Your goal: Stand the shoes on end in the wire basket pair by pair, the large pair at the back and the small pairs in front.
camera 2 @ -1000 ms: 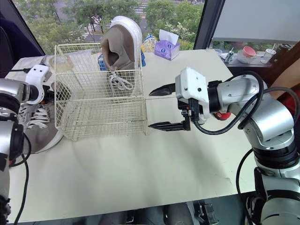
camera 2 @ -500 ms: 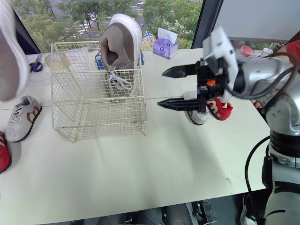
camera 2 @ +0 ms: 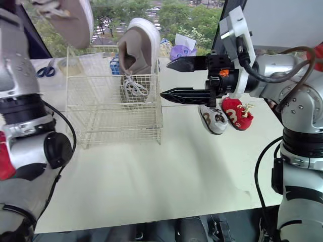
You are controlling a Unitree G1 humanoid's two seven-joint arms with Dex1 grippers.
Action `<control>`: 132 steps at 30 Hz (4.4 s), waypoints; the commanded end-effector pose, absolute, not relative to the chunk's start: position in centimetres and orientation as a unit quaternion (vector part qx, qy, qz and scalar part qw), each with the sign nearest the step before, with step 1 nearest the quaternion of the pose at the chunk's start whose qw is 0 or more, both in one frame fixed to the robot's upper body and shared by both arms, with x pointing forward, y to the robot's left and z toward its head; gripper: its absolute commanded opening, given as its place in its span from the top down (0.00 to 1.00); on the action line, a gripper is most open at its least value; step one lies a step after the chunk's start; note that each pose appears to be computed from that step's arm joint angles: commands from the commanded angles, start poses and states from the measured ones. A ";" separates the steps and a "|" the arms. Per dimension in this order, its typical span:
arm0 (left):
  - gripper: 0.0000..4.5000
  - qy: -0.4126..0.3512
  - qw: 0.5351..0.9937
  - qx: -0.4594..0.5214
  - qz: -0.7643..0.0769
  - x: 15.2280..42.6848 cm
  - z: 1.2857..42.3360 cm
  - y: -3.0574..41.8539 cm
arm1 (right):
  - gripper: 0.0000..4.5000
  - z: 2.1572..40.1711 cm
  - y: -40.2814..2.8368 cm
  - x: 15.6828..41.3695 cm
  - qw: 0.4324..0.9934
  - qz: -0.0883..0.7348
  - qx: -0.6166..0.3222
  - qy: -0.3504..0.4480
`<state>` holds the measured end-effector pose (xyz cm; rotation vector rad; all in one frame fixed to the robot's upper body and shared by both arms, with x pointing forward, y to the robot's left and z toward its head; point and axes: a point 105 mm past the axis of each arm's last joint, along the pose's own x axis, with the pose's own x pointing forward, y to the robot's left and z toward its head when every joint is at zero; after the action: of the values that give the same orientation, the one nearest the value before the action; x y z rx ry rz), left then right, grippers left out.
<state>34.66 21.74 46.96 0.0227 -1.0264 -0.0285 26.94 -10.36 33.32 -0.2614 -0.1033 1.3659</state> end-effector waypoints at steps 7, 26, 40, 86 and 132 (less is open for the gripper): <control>0.85 -0.503 0.864 0.005 -0.021 33.4 45.3 19.9 | 0.00 34.1 -11.4 25.7 0.793 0.591 -0.127 -0.073; 0.85 -0.403 0.912 0.073 0.007 34.4 35.5 19.2 | 0.00 34.2 -10.7 26.5 0.790 0.597 -0.113 -0.086; 0.01 -0.210 0.966 0.066 -0.135 30.4 31.4 19.9 | 0.00 31.3 -10.7 28.3 0.801 0.591 -0.073 -0.064; 0.00 0.070 0.860 -0.148 -0.483 21.9 20.6 10.9 | 0.83 10.3 -23.7 38.0 0.988 0.145 -0.031 0.036; 0.92 -0.220 0.722 -0.327 -0.569 28.7 41.2 18.2 | 0.35 41.5 -12.3 29.3 0.827 0.381 -0.092 -0.402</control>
<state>30.14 15.89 39.26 -0.6538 -0.3106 -1.3188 28.97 -8.96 40.06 -0.4255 -0.8472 0.9245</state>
